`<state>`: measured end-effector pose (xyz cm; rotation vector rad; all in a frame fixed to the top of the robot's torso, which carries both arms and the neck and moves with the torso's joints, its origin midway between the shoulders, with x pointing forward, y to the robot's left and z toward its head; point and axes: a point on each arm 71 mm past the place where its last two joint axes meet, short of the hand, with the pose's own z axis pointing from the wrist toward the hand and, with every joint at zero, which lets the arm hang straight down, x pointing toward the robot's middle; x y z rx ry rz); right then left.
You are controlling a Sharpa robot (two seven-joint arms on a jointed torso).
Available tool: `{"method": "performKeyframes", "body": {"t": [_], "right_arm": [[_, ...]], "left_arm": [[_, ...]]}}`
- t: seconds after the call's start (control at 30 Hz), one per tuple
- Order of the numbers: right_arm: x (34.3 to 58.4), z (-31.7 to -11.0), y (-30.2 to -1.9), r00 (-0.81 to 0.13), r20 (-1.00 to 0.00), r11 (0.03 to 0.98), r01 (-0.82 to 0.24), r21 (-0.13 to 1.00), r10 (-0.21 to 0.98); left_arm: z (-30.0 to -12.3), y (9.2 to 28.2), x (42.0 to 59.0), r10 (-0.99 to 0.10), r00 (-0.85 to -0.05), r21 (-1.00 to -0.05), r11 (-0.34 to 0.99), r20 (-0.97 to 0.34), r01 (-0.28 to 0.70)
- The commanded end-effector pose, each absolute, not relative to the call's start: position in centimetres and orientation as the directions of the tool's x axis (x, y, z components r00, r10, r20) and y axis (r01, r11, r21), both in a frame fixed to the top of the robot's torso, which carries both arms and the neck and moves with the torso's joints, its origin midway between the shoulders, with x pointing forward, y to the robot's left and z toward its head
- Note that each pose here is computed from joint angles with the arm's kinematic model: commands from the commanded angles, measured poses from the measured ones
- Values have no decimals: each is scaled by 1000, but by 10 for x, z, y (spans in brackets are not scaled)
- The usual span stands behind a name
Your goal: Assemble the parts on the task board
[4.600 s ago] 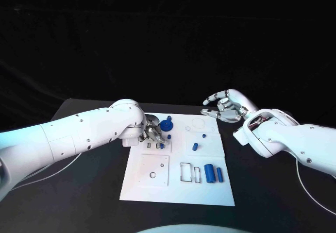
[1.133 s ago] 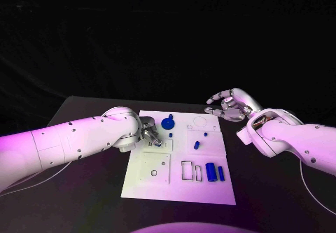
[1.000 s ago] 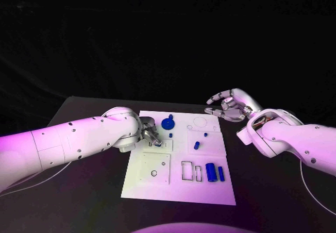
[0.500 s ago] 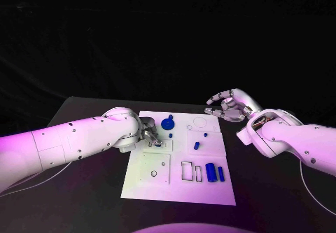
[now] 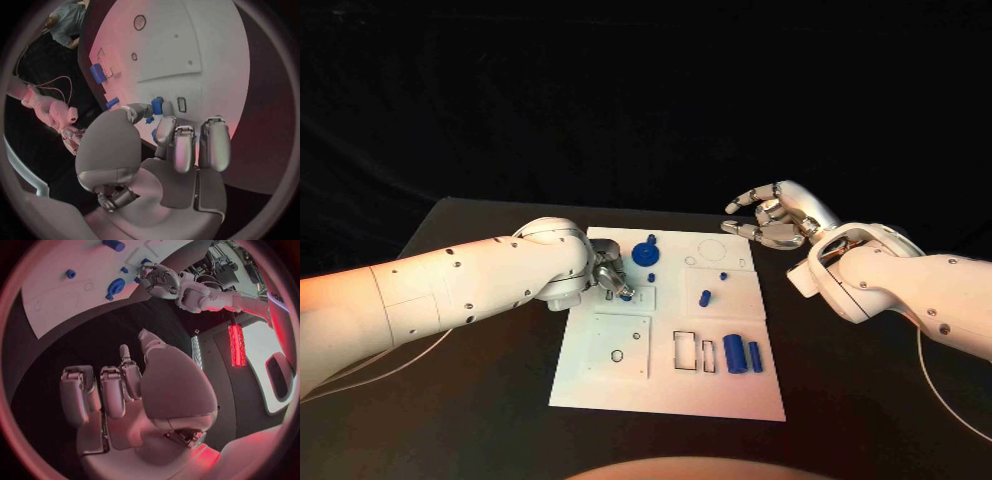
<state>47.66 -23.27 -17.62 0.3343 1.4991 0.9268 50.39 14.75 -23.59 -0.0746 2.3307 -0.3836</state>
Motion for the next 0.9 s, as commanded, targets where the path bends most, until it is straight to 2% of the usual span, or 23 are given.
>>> {"method": "performKeyframes", "body": {"t": [0.03,0.9], "right_arm": [[476,-176,-232,-183,-701,631,-324,705,689],[476,-176,-233,-181,-701,631,-325,705,690]], "left_arm": [[-241,143,500,-147,-743,-293,954,-653,69],[-241,143,502,-143,-748,-289,955,-648,67]]}}
